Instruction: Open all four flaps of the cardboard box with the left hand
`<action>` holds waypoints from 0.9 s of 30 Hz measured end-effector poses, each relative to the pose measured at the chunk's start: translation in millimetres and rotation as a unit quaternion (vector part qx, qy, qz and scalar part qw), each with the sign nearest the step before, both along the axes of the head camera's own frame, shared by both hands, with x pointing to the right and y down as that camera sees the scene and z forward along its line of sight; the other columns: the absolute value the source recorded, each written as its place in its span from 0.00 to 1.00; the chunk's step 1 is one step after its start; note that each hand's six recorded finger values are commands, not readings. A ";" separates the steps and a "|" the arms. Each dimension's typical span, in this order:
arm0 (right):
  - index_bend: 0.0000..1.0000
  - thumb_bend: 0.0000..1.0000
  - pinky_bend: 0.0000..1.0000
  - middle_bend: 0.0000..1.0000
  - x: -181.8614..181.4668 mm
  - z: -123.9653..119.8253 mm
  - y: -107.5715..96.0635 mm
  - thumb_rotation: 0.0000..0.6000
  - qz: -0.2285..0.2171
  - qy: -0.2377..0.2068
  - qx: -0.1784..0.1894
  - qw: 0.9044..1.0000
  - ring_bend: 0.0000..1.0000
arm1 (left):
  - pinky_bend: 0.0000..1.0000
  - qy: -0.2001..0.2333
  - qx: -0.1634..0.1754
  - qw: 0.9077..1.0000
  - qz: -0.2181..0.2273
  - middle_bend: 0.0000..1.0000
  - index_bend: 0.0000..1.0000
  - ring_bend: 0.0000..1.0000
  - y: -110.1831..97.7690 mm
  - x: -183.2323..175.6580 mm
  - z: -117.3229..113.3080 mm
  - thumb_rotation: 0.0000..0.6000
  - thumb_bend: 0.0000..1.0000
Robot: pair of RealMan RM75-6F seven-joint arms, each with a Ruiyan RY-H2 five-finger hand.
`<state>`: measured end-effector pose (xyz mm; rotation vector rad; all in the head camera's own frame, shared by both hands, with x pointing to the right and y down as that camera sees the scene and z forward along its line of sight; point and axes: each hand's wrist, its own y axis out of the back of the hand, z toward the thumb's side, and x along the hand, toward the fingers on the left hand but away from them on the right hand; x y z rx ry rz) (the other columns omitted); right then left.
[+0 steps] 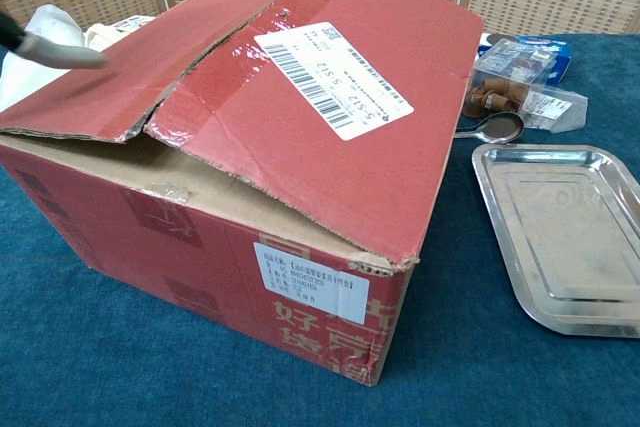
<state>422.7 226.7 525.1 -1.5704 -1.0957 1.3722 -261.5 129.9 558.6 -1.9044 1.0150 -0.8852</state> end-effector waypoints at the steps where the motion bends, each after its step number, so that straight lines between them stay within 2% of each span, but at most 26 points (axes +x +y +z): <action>1: 0.00 0.00 0.19 0.00 0.1 -0.2 0.0 1.00 0.001 -0.001 0.000 1.000 0.00 | 0.00 0.004 0.000 1.000 0.004 0.00 0.00 0.00 -0.4 7.4 1.2 1.00 0.10; 6: 0.00 0.00 0.19 0.00 1.3 -1.1 -0.5 1.00 0.004 -0.006 -0.002 1.000 0.00 | 0.00 0.038 -0.002 0.999 0.020 0.00 0.00 0.00 -3.1 46.8 6.2 1.00 0.11; 9: 0.00 0.00 0.19 0.00 2.4 -2.4 -1.0 1.00 0.006 -0.009 -0.001 1.000 0.00 | 0.00 0.042 -0.001 0.999 0.027 0.00 0.00 0.00 -3.2 62.3 9.3 1.00 0.10; 18: 0.00 0.00 0.20 0.00 1.9 -2.8 -0.7 1.00 0.005 -0.012 -0.004 1.000 0.00 | 0.00 0.040 -0.007 0.999 0.035 0.00 0.00 0.00 11.3 84.0 19.8 1.00 0.10; 27: 0.00 0.00 0.20 0.00 1.1 -3.6 0.0 1.00 0.005 -0.014 -0.004 1.000 0.00 | 0.00 0.079 0.016 0.996 0.034 0.00 0.00 0.00 -0.9 101.5 11.6 1.00 0.11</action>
